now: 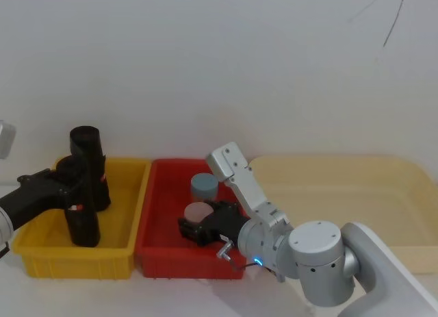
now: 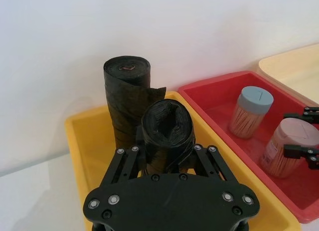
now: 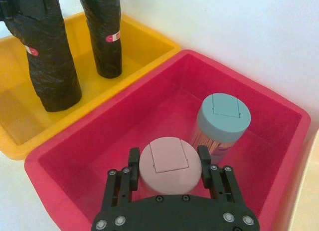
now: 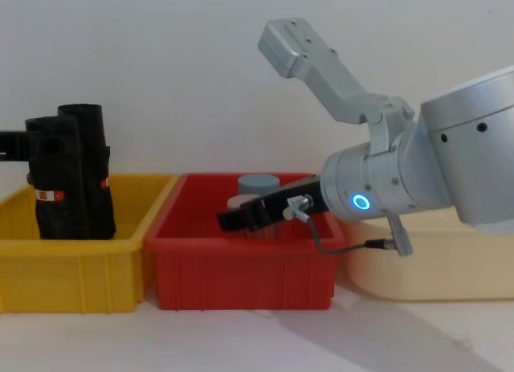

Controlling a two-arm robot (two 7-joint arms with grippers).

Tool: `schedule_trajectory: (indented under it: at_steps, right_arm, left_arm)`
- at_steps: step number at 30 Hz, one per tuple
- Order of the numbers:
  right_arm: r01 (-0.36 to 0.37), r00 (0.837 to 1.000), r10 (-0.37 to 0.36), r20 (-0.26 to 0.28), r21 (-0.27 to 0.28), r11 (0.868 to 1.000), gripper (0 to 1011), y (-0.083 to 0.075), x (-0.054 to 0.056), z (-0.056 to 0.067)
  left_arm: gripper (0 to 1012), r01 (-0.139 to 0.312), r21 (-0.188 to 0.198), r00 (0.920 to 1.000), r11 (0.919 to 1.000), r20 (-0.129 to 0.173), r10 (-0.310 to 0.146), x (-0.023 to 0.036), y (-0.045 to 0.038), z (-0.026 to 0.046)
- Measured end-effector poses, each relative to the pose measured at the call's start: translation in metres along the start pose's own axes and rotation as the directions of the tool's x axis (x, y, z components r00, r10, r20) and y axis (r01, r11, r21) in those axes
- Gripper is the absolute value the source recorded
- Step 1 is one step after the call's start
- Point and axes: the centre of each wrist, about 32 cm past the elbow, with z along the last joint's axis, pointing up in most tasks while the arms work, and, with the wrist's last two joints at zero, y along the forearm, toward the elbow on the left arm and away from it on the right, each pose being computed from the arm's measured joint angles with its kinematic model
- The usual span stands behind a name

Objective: Pick up the garbage bag with the one hand and transfer it to the other hand.

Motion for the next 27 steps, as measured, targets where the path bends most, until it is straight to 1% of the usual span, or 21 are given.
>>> schedule_trajectory:
  at_steps: [6, 25, 27]
  right_arm:
    - [0.000, 1.000, 0.000, 0.000, 0.000, 1.000, 683, 0.0000, 0.0000, -0.0001]
    - [-0.001, 1.000, 0.001, -0.001, -0.001, 1.000, 683, 0.0002, -0.0002, -0.0002]
    - [-0.004, 1.000, 0.004, -0.002, 0.000, 1.000, 683, 0.0006, -0.0003, -0.0004]
  left_arm:
    - [378, 0.000, 0.000, 1.0000, 1.0000, 0.000, 0.000, 0.0000, 0.0000, 0.0000]
    - [378, 0.000, 0.000, 1.0000, 1.0000, 0.000, 0.000, -0.0001, 0.0000, 0.0001]
    - [378, -0.002, 0.000, 1.0000, 1.0000, -0.001, 0.002, 0.0003, 0.0011, -0.0002]
